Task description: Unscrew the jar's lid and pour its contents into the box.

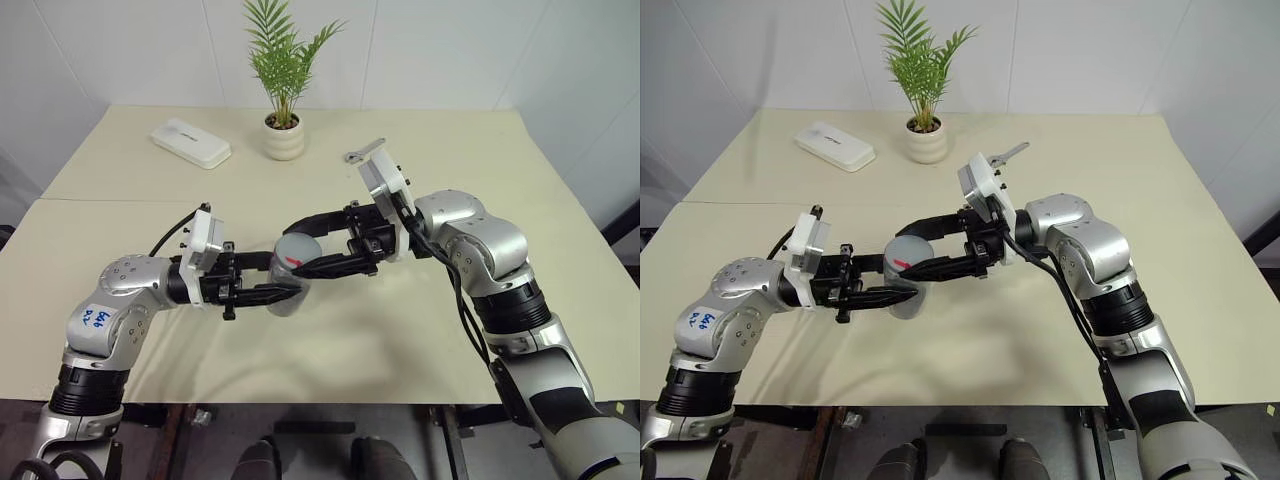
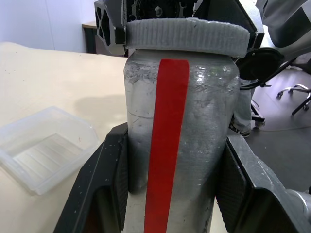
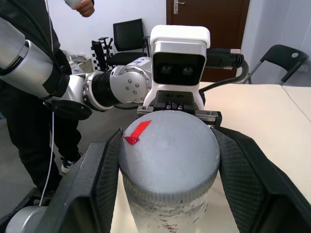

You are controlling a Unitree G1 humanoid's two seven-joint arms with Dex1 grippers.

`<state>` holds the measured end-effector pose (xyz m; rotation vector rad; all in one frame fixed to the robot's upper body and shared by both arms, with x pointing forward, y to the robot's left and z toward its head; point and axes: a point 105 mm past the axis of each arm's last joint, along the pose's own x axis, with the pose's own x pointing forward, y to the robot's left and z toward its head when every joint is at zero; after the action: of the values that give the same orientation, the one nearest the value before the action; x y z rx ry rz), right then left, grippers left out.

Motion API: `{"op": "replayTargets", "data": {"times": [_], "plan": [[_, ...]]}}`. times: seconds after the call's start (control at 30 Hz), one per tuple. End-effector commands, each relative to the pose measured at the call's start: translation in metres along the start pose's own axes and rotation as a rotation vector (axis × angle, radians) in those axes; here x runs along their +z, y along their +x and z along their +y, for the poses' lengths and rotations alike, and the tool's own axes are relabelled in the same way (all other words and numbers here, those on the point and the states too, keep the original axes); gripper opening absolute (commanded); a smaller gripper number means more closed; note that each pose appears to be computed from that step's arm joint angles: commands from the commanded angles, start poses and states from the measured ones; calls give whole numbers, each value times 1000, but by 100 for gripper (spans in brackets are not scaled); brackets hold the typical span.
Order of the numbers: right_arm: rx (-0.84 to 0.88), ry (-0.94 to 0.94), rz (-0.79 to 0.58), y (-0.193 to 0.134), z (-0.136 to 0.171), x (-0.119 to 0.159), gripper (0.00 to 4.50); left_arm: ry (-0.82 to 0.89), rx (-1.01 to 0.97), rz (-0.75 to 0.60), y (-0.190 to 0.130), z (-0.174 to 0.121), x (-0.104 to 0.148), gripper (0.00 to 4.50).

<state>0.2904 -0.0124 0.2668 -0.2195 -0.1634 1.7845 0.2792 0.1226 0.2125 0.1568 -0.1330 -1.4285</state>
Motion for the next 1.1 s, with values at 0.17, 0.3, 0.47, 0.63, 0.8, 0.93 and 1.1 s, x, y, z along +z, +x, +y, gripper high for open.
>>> {"op": "replayTargets", "data": {"times": [0.17,0.3,0.47,0.63,0.8,0.93,1.1], "plan": [[-91,-15,-96,-2,-6,20,446,54,43,-82,-1,-2,11,195],[-164,5,-141,-2,-9,26,446,63,143,-130,-6,4,10,195],[-226,19,-154,10,-9,29,446,63,258,-185,-11,11,6,195],[-250,20,-143,24,-12,23,446,68,269,-218,-3,13,8,195],[-284,-15,-110,31,-22,17,446,64,256,-236,5,12,11,195],[-309,-28,-106,31,-28,15,446,60,251,-237,7,10,9,195],[-327,-40,-117,27,-33,18,446,53,250,-233,7,8,7,195]]}}
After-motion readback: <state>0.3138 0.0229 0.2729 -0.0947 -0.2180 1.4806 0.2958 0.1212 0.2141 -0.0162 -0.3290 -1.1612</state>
